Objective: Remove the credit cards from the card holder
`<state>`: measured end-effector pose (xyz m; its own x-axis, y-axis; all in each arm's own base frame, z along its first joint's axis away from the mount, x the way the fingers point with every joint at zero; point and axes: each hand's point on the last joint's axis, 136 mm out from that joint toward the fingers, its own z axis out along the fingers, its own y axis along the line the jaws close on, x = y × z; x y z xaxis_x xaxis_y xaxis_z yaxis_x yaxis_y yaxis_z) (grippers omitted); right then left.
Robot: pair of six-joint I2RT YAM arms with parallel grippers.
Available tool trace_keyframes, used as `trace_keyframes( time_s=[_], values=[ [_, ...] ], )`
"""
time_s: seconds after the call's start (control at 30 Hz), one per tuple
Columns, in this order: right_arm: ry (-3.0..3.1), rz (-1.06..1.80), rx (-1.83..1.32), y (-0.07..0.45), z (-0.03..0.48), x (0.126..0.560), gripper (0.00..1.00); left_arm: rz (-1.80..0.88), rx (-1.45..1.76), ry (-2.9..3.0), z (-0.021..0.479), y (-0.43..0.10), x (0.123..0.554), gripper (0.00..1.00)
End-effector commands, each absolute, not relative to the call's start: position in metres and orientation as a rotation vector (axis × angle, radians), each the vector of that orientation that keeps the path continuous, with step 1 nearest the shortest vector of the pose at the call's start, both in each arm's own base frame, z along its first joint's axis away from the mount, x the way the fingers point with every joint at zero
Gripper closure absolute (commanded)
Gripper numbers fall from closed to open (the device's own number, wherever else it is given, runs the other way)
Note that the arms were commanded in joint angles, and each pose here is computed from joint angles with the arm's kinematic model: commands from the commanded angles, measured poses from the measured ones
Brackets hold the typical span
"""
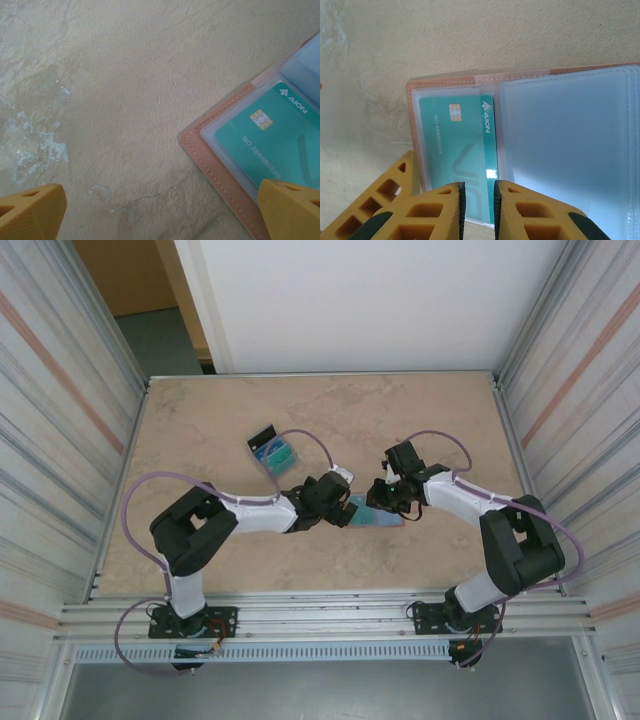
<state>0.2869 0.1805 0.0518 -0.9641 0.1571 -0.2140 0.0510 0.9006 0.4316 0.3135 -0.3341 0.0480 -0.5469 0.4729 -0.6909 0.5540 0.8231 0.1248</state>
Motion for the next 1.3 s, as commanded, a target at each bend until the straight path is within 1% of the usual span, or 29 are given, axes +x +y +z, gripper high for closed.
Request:
trace_keyframes(
  time_s=[0.0,0.53,0.87,1.07,1.27],
  values=[
    [2.826,0.647,0.178,0.181,0.051,0.290,0.77,-0.152,0.713,2.217,0.064,-0.333,0.314,0.01],
    [2.833,0.667,0.174,0.184,0.048,0.291,0.77,-0.098,0.757,2.269,0.039,-0.330,0.312,0.01],
    [2.848,0.669,0.161,0.188,0.042,0.292,0.75,-0.081,0.768,2.290,0.031,-0.328,0.311,0.01],
    [2.859,0.665,0.155,0.190,0.038,0.293,0.73,-0.073,0.770,2.295,0.030,-0.327,0.311,0.01],
    [2.860,0.648,0.118,0.195,0.038,0.293,0.73,-0.067,0.773,2.302,0.028,-0.326,0.310,0.01]
  ],
)
